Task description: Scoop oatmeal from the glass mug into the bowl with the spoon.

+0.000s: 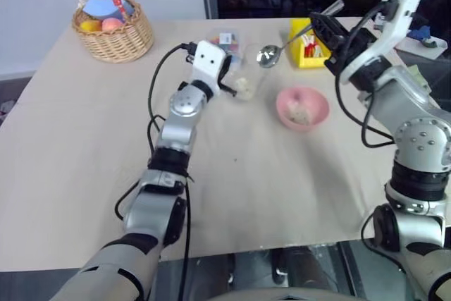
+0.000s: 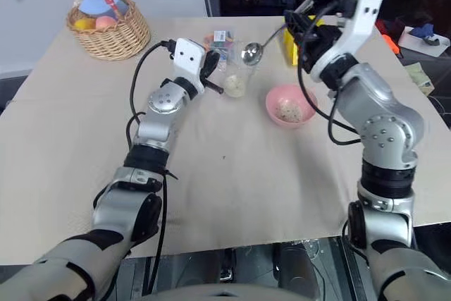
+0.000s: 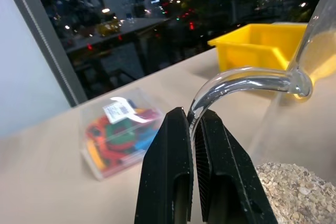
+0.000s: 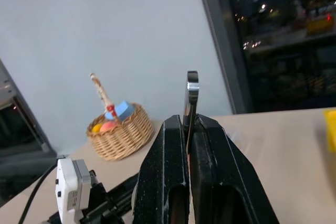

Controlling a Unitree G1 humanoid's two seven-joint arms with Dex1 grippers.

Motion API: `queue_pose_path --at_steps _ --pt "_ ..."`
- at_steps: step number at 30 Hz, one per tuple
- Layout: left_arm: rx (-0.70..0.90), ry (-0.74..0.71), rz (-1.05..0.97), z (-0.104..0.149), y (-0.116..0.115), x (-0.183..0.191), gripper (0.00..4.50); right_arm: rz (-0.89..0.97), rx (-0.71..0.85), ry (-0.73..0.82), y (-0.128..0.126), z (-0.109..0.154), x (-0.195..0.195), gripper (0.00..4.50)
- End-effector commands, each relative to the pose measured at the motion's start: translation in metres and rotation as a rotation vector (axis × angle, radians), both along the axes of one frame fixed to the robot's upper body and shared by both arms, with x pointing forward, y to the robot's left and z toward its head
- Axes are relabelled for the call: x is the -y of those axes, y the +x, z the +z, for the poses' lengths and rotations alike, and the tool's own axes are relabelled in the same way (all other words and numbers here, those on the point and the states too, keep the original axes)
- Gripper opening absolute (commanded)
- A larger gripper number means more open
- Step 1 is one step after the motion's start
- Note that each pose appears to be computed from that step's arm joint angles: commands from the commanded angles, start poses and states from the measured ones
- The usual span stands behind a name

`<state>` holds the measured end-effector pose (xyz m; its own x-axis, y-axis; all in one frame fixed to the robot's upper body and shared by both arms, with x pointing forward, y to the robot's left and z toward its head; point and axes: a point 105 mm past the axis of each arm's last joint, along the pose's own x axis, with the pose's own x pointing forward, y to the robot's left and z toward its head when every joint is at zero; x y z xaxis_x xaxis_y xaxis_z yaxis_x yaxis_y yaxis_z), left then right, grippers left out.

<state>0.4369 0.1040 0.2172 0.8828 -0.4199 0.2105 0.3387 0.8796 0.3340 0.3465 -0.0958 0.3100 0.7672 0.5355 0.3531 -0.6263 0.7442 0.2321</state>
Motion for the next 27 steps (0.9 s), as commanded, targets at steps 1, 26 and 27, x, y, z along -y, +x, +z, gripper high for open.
queue_pose_path --at_steps 1,26,27 --pt "0.087 -0.038 -0.037 0.027 -0.015 0.005 0.05 0.019 0.049 -0.010 0.000 0.007 -0.011 0.00" --pt "-0.130 -0.373 0.079 -0.056 -0.033 -0.061 0.00 0.259 0.291 -0.684 -0.098 -0.110 0.021 3.63" --pt "-0.135 -0.378 0.084 -0.059 -0.034 -0.063 0.00 0.254 0.283 -0.695 -0.102 -0.116 0.025 3.63"
